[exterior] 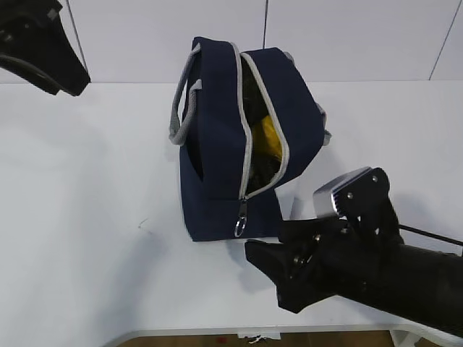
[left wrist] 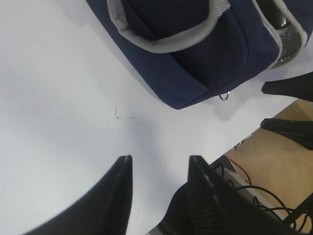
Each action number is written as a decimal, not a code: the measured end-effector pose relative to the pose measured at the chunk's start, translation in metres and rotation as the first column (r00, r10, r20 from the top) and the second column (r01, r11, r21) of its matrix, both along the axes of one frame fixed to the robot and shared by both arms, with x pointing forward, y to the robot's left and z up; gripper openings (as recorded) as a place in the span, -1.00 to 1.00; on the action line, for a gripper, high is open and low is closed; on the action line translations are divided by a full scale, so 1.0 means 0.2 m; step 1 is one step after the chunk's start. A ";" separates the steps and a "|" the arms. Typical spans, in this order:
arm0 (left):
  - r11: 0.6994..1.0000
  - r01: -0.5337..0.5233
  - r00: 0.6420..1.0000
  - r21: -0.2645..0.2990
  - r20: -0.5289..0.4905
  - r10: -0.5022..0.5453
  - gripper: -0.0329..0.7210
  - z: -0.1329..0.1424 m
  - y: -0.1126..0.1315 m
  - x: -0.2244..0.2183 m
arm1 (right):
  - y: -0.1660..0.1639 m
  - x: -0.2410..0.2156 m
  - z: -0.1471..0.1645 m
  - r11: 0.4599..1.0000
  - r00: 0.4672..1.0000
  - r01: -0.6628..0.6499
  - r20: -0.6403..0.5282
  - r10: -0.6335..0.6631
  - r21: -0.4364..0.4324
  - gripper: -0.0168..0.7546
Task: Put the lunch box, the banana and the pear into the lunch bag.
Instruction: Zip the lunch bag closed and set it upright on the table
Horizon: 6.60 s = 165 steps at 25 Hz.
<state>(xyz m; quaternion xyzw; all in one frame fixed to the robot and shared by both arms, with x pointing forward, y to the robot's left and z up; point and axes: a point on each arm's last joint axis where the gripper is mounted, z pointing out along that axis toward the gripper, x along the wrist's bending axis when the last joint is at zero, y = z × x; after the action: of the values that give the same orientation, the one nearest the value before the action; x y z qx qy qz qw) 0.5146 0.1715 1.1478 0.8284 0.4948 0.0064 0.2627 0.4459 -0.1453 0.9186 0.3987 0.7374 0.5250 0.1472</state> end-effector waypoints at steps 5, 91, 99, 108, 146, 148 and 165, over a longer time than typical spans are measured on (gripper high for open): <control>1.000 0.000 1.000 0.000 0.000 0.000 -0.15 0.00 0.00 0.00 | 0.02 0.03 -0.05 1.000 1.000 -0.001 -0.024 0.001 -0.012 0.26; 0.997 0.006 1.000 -0.078 -0.028 -0.008 -0.15 0.01 -0.03 -0.01 | 0.08 0.19 0.13 0.997 0.997 0.079 0.003 -0.079 -0.016 -0.95; 0.997 0.006 1.000 -0.080 -0.028 -0.009 -0.15 0.01 -0.03 -0.01 | 0.04 0.15 0.30 0.995 0.994 0.101 0.044 -0.100 -0.019 -0.95; 0.997 0.006 1.000 -0.080 -0.029 -0.009 -0.15 0.01 -0.03 -0.01 | 0.10 0.27 0.53 0.994 0.987 0.099 0.134 -0.092 -0.046 -0.95; 0.995 0.059 0.990 -0.083 0.135 -0.047 0.16 -0.32 -0.32 -0.05 | 0.17 0.47 0.92 0.960 0.964 0.263 0.018 -0.266 0.095 -0.95; 0.994 0.048 0.990 -0.098 0.137 -0.035 0.24 -0.35 -0.34 -0.03 | 0.17 0.47 0.92 0.959 0.963 0.267 0.010 -0.269 0.099 -0.95; 0.975 -0.015 0.980 -0.223 0.188 0.058 -0.46 -0.51 -0.46 0.13 | 0.17 0.47 0.91 0.953 0.960 0.280 -0.020 -0.280 0.119 -0.95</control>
<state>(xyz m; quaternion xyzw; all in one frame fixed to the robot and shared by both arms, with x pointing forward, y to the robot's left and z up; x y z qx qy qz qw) 0.5412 0.0801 1.0460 0.7803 0.4797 0.0369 0.3997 0.5396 -0.1106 1.1015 0.5082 0.6406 0.5418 0.1944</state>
